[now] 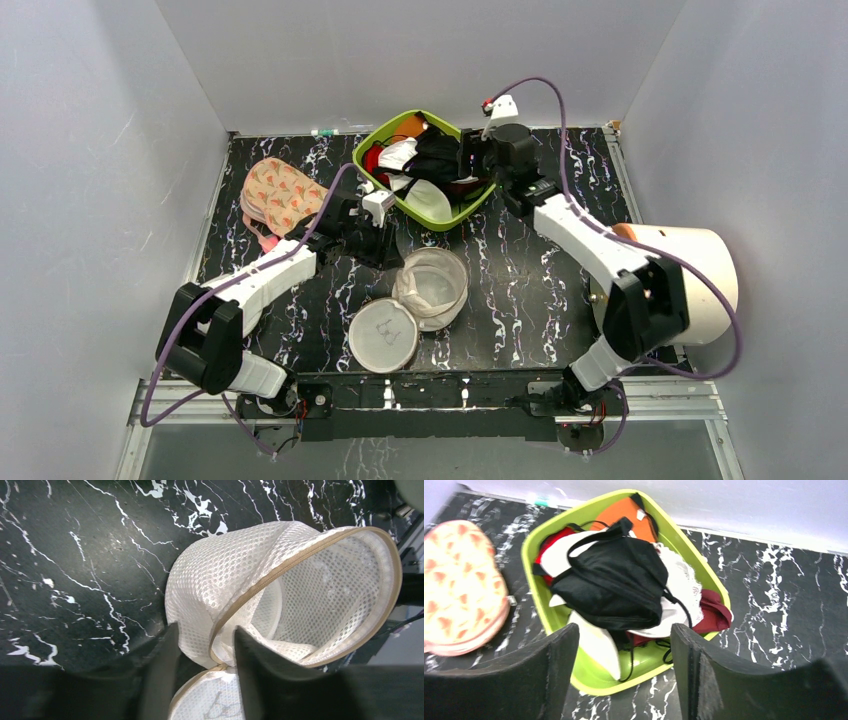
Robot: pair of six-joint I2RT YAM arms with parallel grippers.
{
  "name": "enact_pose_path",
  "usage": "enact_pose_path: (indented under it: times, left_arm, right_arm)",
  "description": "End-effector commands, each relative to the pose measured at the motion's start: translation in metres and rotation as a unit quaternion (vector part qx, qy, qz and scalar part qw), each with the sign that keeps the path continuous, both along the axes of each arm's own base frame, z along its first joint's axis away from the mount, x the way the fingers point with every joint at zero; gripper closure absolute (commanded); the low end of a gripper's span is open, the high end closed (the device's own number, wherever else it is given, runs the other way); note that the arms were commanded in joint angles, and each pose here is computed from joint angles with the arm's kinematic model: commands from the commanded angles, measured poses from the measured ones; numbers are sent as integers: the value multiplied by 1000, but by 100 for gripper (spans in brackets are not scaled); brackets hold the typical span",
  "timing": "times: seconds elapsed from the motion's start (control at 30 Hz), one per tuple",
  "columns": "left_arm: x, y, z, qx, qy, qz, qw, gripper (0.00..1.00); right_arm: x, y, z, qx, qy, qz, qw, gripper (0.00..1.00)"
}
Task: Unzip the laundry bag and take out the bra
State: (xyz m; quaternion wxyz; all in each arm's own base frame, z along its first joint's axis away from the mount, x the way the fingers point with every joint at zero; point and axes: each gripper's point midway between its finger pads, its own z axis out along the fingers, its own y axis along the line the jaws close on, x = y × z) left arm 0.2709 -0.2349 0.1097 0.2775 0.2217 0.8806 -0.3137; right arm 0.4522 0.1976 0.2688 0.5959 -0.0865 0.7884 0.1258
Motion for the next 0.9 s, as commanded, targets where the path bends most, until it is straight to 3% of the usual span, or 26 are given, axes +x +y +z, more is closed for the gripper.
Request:
enact_pose_path:
  times: [0.0, 0.2, 0.33, 0.5, 0.57, 0.7, 0.87]
  left_arm:
    - [3, 6, 33, -8, -57, 11, 998, 36]
    - [8, 24, 57, 6, -116, 46, 992, 2]
    - [14, 41, 76, 17, -165, 88, 982, 2]
    - [23, 82, 107, 33, -243, 195, 950, 1]
    - [24, 104, 117, 42, -267, 251, 929, 2]
    - [22, 143, 129, 66, -298, 341, 889, 2]
    - [19, 156, 137, 71, -308, 366, 875, 2]
  right_arm:
    - [-41, 8, 7, 22, 2, 67, 998, 30]
    - [-88, 6, 6, 23, 5, 119, 993, 23]
    - [-114, 7, 14, 9, -4, 156, 988, 21]
    - [-167, 46, 26, 0, -36, 266, 963, 20]
    - [-197, 70, 21, -26, -53, 326, 944, 19]
    - [-267, 119, -9, -94, -69, 462, 879, 19]
    - [-333, 151, -62, -178, -103, 588, 782, 22]
